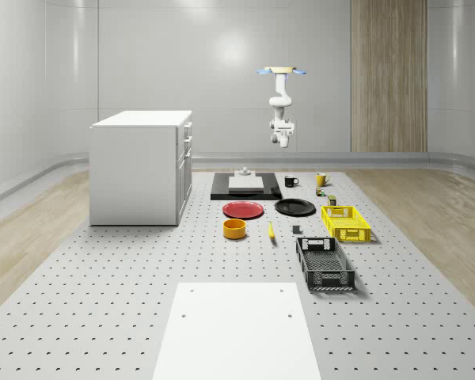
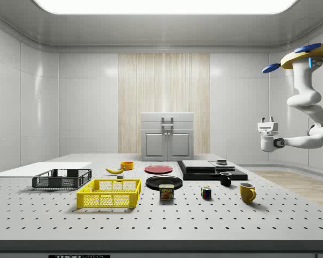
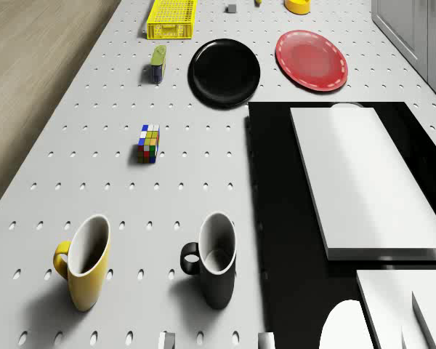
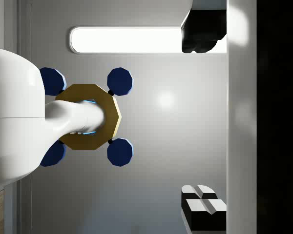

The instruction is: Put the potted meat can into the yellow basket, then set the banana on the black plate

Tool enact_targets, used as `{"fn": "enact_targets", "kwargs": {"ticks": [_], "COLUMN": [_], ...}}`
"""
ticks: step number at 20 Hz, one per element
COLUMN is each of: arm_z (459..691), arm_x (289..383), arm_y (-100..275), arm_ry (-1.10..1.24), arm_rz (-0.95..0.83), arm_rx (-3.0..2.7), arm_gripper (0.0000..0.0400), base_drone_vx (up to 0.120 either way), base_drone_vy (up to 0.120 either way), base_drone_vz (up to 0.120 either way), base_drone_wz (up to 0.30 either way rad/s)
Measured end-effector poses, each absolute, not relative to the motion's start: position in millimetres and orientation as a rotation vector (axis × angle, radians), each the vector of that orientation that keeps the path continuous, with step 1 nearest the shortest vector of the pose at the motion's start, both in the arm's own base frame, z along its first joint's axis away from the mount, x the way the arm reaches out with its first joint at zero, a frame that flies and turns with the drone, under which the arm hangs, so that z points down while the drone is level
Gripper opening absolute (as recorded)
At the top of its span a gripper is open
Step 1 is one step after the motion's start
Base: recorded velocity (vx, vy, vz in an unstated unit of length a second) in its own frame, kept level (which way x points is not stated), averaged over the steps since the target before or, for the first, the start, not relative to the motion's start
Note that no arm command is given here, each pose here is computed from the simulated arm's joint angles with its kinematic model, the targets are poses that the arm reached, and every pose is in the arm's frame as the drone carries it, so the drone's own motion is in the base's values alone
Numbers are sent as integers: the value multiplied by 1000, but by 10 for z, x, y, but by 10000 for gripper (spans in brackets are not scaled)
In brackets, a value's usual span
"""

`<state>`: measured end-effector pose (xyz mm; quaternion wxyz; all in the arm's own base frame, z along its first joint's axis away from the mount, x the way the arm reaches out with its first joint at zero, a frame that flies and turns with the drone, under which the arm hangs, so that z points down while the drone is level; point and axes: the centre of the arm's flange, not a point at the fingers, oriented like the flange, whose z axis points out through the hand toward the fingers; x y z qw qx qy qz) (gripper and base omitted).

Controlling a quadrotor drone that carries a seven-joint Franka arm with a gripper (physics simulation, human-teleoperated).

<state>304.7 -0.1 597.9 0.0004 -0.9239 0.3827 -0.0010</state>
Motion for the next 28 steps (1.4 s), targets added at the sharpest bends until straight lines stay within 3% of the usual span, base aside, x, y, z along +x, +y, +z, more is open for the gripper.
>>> {"fn": "enact_targets", "kwargs": {"ticks": [5, 13, 28], "arm_z": [6344, 6760, 6909], "arm_x": [3009, 3035, 3039], "arm_y": [-1, 0, 0], "arm_ry": [1201, 1200, 1199], "arm_rz": [-9, -18, -35], "arm_rx": [-2900, -2898, -2894], "arm_gripper": [400, 400, 400], "base_drone_vx": [0, 0, 0], "base_drone_vy": [0, 0, 0], "base_drone_vz": [0, 0, 0], "base_drone_wz": [0, 0, 0]}}
